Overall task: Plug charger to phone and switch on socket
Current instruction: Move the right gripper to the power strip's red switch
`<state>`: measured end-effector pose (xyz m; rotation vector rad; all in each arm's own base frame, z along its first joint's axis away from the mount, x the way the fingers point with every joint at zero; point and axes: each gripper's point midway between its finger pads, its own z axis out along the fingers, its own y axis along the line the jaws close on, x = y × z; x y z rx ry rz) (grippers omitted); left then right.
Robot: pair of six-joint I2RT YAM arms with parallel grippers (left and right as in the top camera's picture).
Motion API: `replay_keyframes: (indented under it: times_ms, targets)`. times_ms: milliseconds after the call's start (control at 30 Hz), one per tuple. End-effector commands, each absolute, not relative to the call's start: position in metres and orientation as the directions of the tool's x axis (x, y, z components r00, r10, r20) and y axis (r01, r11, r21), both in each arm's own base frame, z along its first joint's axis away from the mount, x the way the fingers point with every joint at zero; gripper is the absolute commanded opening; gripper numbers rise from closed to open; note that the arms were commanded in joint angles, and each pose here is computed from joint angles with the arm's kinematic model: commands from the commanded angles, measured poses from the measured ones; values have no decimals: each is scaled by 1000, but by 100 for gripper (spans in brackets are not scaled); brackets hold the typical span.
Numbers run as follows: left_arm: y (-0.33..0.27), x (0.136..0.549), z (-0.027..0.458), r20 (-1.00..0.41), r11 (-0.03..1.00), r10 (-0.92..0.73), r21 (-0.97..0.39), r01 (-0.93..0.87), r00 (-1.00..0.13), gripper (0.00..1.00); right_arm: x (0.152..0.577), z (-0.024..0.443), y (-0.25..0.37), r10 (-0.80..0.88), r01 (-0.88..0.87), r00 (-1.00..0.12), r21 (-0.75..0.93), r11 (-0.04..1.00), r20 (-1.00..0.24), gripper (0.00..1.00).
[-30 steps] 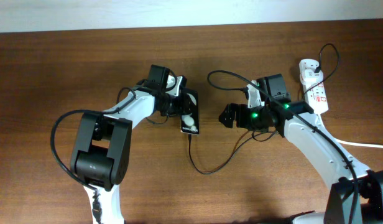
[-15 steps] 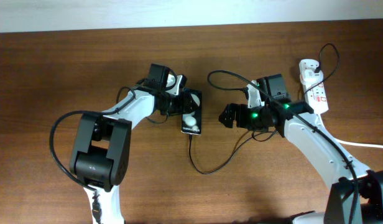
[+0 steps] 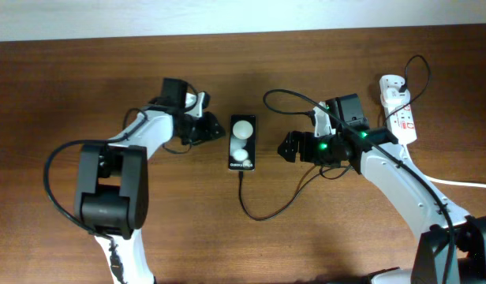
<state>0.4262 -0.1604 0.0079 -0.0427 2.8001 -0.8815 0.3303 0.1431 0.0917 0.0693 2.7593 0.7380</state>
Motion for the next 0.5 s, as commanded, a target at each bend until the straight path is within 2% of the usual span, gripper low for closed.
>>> replay_keyframes:
  times_ms: [0,33,100,133,167,200,233,267,300,333,467]
  targets:
    - [-116,424,-11,-117,826,-179,-557,-85,-977,3,331,98,143,109,-49,-954,501,864,-280,99]
    - [-114,424,0,-87,758,-202,-644,-100,-975,0,337,100,145,111,-61,-946,505,861,-303,99]
    - [-108,423,14,-45,666,-230,-736,-124,-972,0,337,100,145,110,-63,-946,505,861,-304,97]
    - [-104,424,20,-29,628,-244,-766,-135,-969,0,337,101,145,110,-65,-945,505,860,-307,79]
    - [-98,425,23,-22,605,-259,-783,-145,-966,0,338,103,145,110,-66,-945,505,860,-309,70]
    - [-86,427,23,-23,602,-284,-782,-160,-959,8,342,123,146,71,-120,-933,492,863,-353,70]
    - [-76,429,22,-24,603,-307,-778,-175,-952,32,346,146,144,55,-153,-918,478,865,-393,78]
    - [-73,430,22,-23,602,-314,-778,-180,-949,52,349,165,137,71,-138,-911,461,877,-407,95]
    - [-72,430,22,-23,601,-317,-778,-182,-948,88,349,184,121,93,-89,-912,416,905,-399,98]
    - [-71,430,21,-24,607,-318,-773,-184,-948,99,346,193,105,113,-40,-917,372,927,-382,99]
    - [-64,431,13,-36,650,-329,-733,-199,-944,99,323,193,31,229,179,-929,187,966,-292,99]
